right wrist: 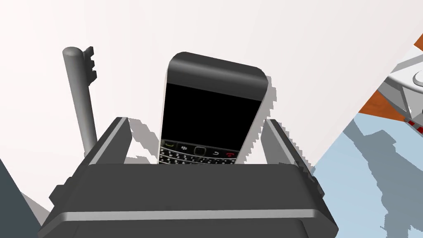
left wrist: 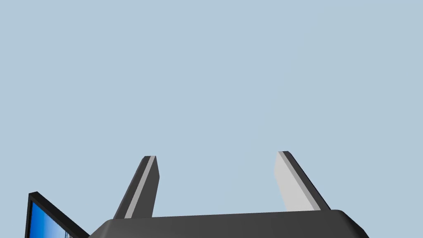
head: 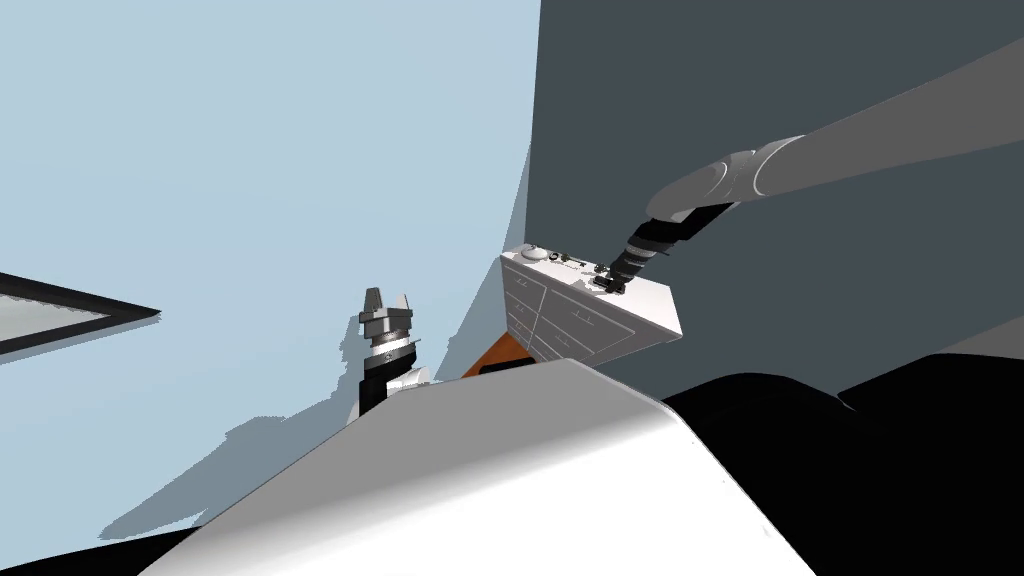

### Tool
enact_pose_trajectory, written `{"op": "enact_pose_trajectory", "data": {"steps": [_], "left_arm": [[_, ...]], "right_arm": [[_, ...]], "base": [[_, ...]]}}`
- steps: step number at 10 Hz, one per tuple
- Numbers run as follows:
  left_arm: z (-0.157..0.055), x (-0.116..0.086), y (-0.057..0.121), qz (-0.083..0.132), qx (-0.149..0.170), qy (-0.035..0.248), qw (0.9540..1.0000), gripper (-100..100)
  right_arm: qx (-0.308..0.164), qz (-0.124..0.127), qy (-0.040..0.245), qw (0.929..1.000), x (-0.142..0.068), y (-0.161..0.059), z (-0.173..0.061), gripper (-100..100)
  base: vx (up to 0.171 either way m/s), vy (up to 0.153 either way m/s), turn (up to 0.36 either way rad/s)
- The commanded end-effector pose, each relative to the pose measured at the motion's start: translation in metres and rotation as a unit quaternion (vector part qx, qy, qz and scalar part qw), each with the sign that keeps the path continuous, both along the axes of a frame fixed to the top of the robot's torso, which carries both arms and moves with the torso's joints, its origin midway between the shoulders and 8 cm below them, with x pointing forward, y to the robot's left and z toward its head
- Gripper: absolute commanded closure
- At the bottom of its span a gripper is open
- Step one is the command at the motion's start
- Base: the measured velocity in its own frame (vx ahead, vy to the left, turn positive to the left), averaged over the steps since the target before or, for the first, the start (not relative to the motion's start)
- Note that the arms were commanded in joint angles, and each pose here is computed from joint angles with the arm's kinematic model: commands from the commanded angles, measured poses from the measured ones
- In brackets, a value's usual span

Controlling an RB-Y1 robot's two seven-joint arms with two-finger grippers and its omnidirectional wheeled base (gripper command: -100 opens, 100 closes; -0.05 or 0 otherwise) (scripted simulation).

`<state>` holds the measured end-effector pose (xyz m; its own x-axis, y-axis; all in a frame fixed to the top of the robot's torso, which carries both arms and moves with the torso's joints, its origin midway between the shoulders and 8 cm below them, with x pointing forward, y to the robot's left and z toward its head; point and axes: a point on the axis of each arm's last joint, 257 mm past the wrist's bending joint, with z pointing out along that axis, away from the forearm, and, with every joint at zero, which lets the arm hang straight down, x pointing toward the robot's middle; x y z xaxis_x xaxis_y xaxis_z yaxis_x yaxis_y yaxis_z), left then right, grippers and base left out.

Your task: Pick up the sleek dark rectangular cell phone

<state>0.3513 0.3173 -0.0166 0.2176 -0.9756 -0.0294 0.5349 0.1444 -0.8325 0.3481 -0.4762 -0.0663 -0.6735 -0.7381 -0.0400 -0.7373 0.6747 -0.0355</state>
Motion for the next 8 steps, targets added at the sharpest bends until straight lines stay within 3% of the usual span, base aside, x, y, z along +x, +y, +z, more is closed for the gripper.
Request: {"op": "enact_pose_trajectory", "data": {"steps": [1,2,6,7,8], "left_arm": [[0.0,0.0,0.0,0.0,0.0,0.0,1.0,0],[0.0,0.0,0.0,0.0,0.0,0.0,1.0,0],[0.0,0.0,0.0,0.0,0.0,0.0,1.0,0],[0.0,0.0,0.0,0.0,0.0,0.0,1.0,0],[0.0,0.0,0.0,0.0,0.0,0.0,1.0,0]], "right_arm": [[0.0,0.0,0.0,1.0,0.0,0.0,0.0,-100],[-0.001,0.001,-0.002,1.0,0.001,-0.001,0.0,100],[-0.001,0.0,-0.001,1.0,0.001,-0.001,-0.001,100],[-0.001,0.0,-0.001,1.0,0.001,-0.001,-0.001,0],[-0.002,0.001,0.0,1.0,0.002,0.006,0.013,100]], "base": [[0.0,0.01,-0.007],[0.0,0.0,0.0],[0.0,0.0,0.0],[0.0,0.0,0.0],[-0.009,-0.021,-0.006]]}}
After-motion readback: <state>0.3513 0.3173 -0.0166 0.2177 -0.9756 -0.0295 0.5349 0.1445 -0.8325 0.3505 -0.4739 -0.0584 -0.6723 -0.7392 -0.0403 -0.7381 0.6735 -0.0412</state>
